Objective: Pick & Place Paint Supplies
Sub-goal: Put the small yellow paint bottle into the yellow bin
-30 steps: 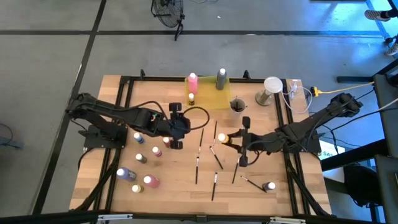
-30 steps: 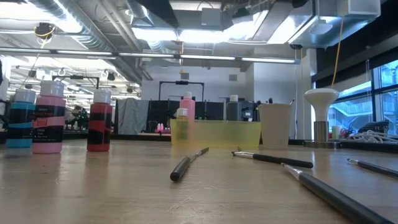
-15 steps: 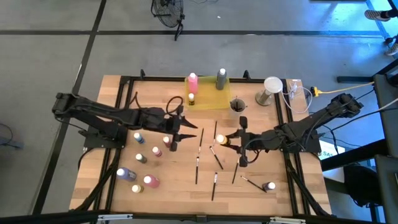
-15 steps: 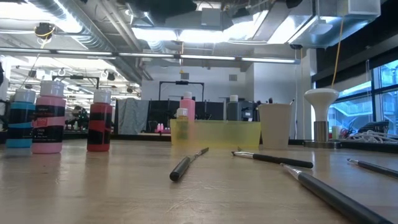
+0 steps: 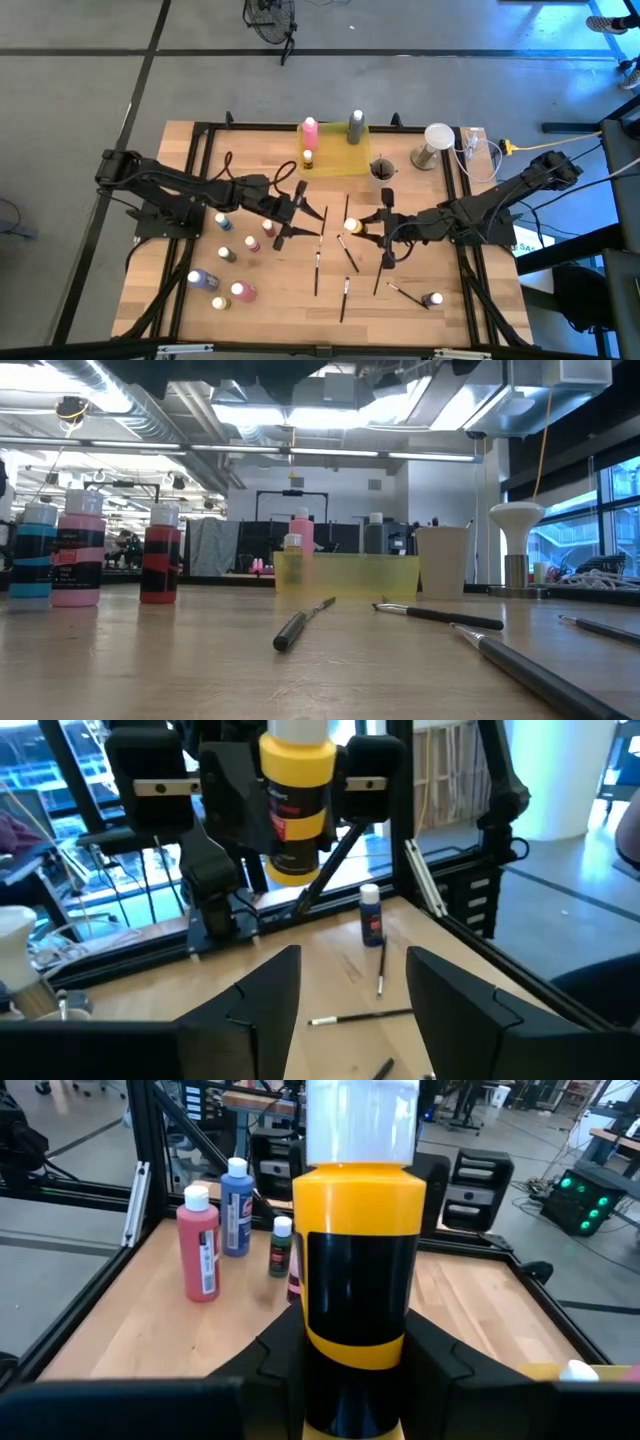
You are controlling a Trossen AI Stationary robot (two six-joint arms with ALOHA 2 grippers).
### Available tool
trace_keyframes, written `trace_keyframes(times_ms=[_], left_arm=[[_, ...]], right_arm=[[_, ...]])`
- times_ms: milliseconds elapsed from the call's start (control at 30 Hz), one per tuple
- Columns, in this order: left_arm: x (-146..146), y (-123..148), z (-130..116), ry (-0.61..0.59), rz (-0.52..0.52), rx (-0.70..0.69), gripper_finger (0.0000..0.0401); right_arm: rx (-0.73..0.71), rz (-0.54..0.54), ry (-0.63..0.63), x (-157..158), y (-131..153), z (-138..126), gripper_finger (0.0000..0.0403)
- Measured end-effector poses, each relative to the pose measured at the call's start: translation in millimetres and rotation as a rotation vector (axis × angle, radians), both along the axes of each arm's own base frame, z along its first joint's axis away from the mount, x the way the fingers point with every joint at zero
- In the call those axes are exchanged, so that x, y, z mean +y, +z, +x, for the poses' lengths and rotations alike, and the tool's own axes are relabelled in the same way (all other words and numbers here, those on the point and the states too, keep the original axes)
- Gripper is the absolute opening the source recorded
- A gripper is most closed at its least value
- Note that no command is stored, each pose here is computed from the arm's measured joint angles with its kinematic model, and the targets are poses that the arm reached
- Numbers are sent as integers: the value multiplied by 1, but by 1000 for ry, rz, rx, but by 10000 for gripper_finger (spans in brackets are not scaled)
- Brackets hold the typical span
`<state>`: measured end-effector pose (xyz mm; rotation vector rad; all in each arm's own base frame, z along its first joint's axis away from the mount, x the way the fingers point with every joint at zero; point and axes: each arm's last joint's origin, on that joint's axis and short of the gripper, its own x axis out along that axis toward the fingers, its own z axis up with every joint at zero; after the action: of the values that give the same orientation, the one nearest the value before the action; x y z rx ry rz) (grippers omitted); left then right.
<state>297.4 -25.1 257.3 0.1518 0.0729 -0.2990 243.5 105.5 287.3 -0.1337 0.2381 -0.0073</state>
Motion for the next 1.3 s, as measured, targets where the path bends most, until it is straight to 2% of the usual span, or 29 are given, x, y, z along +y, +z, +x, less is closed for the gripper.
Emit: trace_keyframes(times_ms=[300,467,600,667,767,967,1067,1300], left_arm=[[8,-1,3,120,-17,-12,189],[9,-1,3,136,-22,-12,191],[9,-1,3,150,-46,-6,209],[11,-2,4,225,-66,6,223],[14,-5,3,324,-5,27,237],[13,-4,4,296,31,16,238],[10,-4,3,279,82,3,240],[-1,2,3,228,157,-71,263]], right_arm=[[8,11,-3,0,-1,0,104],[9,11,-3,0,-1,0,104],[12,10,-4,0,-1,0,104],[13,12,-5,0,-1,0,104],[13,11,-5,0,-1,0,104],[16,10,-5,0,-2,0,104],[16,10,-5,0,-2,0,104],[19,8,-5,0,-2,-1,104]])
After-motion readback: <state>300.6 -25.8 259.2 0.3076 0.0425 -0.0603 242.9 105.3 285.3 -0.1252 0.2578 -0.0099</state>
